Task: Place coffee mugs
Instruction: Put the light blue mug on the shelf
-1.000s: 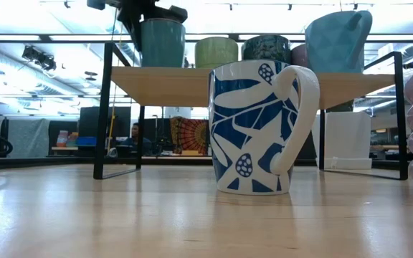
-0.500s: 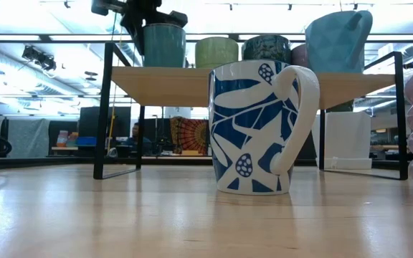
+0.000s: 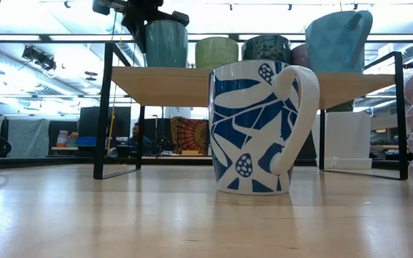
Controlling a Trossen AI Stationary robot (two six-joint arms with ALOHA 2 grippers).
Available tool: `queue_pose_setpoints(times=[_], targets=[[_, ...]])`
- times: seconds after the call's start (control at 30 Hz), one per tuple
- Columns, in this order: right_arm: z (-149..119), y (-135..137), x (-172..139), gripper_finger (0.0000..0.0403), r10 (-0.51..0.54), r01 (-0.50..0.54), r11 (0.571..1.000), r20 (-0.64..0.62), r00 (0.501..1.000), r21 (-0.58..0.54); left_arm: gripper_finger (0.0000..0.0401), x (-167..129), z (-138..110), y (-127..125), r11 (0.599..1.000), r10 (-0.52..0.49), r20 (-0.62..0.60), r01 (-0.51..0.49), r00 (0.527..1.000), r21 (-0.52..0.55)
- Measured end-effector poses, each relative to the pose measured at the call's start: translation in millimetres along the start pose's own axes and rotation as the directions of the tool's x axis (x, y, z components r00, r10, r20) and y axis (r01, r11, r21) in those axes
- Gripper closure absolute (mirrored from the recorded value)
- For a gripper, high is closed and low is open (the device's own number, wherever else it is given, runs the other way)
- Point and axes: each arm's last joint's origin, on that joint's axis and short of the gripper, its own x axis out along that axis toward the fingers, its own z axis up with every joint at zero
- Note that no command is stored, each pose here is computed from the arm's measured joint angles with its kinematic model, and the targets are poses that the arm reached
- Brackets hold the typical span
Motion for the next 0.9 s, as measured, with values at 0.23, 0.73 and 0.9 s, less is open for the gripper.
queue_pose_setpoints(times=[0.23,0.73,0.9], targets=[[0.1,0.0,0.0,0.0206,0.0,0.0,1.0,0.0,1.0,0.0,0.0367,2.8,-1.8,1.8,1.0,0.0,0.013,0.0,1.0,-0.007],[0.1,0.0,0.0,0.0206,0.0,0.0,1.0,0.0,1.0,0.0,0.0356,15.2,-4.5,3.9,1.0,0.0,-0.005,0.0,1.0,-0.025],[0.1,0.0,0.0,0.0206,0.0,0.0,1.0,0.0,1.0,0.0,0.0323,16.6,-3.7,4.9,0.998,0.008,-0.015,-0.009,1.0,-0.068]])
